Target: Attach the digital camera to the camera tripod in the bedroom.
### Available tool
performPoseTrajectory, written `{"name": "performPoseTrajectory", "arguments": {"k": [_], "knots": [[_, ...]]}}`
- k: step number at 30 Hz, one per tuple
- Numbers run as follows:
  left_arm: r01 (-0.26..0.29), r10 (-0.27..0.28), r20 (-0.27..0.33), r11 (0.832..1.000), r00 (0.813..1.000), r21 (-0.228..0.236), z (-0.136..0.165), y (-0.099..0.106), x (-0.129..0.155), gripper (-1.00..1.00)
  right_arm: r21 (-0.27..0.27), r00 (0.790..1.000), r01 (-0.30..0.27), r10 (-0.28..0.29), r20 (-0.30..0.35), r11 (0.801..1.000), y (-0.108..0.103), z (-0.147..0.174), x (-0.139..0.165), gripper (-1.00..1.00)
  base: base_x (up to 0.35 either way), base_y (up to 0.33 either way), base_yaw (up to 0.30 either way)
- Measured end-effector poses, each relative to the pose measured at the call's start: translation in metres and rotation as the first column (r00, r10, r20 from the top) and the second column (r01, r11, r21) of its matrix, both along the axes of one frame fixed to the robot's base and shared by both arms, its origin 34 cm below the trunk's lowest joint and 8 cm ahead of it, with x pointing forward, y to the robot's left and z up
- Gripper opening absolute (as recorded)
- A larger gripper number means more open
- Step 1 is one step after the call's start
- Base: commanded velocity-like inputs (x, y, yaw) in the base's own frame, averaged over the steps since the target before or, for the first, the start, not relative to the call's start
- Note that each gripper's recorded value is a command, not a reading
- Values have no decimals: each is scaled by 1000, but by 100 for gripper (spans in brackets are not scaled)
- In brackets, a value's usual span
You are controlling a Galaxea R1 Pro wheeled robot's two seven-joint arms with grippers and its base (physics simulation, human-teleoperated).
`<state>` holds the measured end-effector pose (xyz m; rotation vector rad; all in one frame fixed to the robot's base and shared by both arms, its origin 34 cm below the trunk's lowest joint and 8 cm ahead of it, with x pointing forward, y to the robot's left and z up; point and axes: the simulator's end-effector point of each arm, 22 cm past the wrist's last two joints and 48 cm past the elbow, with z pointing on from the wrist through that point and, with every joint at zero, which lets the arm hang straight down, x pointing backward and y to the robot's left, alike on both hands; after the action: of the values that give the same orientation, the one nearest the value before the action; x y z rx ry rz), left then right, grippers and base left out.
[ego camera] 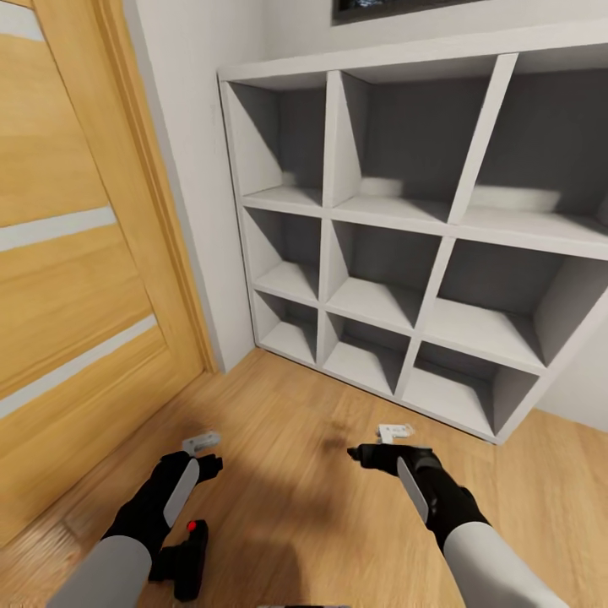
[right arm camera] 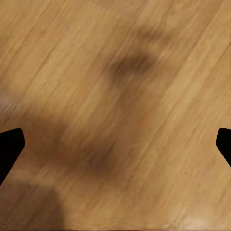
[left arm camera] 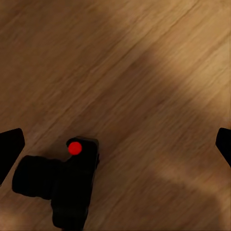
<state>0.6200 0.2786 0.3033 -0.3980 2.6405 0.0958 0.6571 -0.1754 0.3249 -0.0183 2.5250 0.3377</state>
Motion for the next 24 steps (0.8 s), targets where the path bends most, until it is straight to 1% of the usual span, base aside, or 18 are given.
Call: {"name": "performPoseTrajectory", "arguments": {"k": [2, 4, 5, 8, 9, 11, 12, 14, 15, 17, 19, 24], "knots": [[-1, 1, -6, 1000, 1000, -4, -4, 0, -1, 100, 68, 999, -45, 46, -14, 997, 16, -1, -5, 100, 0, 0, 0], [-2, 2, -12, 1000, 1000, -9, -9, -1, -2, 100, 139, 995, -90, 93, -20, 986, 31, 0, -11, 100, 0, 0, 0], [-3, 3, -14, 1000, 1000, -13, -11, -1, -3, 100, 204, 990, -130, 137, -17, 970, 41, 4, -15, 100, 0, 0, 0], [-4, 4, -25, 1000, 1000, -17, -17, -2, -5, 100, 285, 981, -180, 191, -14, 942, 47, 7, -23, 100, 0, 0, 0], [-4, 3, -26, 1000, 1000, -19, -19, -2, -5, 100, 356, 971, -224, 239, 2, 907, 49, 15, -29, 100, 0, 0, 0], [-4, 3, -34, 1000, 999, -19, -23, -3, -7, 100, 387, 966, -240, 259, 4, 890, 51, 15, -33, 100, 0, 0, 0], [-5, 4, -38, 1000, 999, -18, -25, -2, -8, 100, 411, 962, -254, 274, 9, 876, 52, 17, -36, 100, 0, 0, 0], [-5, 4, -46, 1000, 999, -17, -30, -2, -9, 100, 432, 958, -263, 288, 10, 863, 54, 17, -39, 100, 0, 0, 0], [-5, 4, -50, 1000, 999, -17, -32, -2, -10, 100, 446, 955, -271, 297, 13, 853, 55, 17, -41, 100, 0, 0, 0], [-6, 5, -58, 1000, 998, -16, -37, -2, -12, 100, 461, 952, -276, 306, 12, 843, 56, 15, -44, 100, 0, 0, 0], [-6, 5, -66, 1000, 998, -14, -41, -2, -14, 100, 469, 951, -277, 310, 7, 839, 57, 12, -46, 100, 0, 0, 0], [-6, 5, -86, 1000, 996, -9, -51, -1, -19, 100, 477, 949, -272, 314, -9, 836, 57, 2, -50, 100, 0, 0, 0]]}}
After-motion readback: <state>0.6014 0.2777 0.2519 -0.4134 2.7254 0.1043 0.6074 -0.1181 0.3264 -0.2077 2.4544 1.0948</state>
